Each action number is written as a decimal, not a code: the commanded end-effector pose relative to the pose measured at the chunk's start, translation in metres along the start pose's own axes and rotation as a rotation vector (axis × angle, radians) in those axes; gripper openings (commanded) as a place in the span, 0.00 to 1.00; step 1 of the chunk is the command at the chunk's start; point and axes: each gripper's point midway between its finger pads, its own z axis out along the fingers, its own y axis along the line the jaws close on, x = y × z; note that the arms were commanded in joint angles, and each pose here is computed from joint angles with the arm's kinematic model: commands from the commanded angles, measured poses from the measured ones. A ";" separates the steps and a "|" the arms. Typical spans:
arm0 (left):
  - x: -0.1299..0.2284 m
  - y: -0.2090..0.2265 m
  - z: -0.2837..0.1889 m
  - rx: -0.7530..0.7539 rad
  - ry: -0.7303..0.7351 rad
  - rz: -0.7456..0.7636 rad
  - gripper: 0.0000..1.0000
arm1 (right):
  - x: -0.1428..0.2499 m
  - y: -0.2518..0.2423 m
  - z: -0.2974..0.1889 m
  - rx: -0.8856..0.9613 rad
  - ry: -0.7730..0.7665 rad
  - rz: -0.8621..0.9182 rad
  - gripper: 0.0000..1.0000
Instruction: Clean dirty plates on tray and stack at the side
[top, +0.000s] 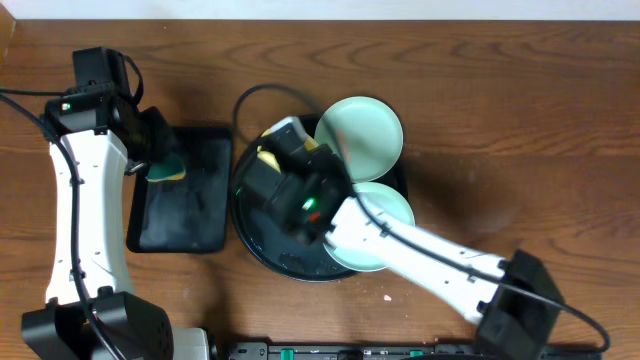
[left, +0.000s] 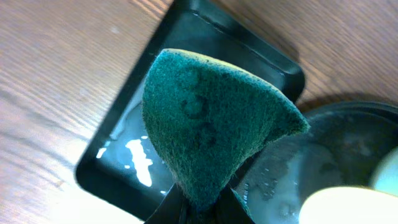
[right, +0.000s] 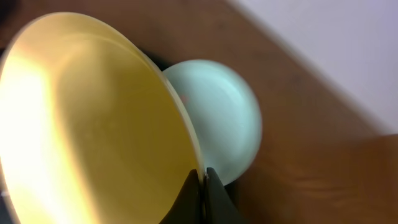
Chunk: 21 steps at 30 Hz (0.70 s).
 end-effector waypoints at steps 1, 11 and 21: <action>0.010 -0.019 0.001 0.065 0.033 0.045 0.07 | -0.013 -0.016 -0.006 -0.334 0.075 0.233 0.01; 0.029 -0.059 -0.001 0.101 0.046 0.166 0.07 | 0.018 -0.167 0.028 -0.557 0.228 0.683 0.01; 0.028 -0.059 -0.001 0.096 0.036 0.170 0.07 | 0.158 -0.288 0.076 -0.243 0.460 0.794 0.01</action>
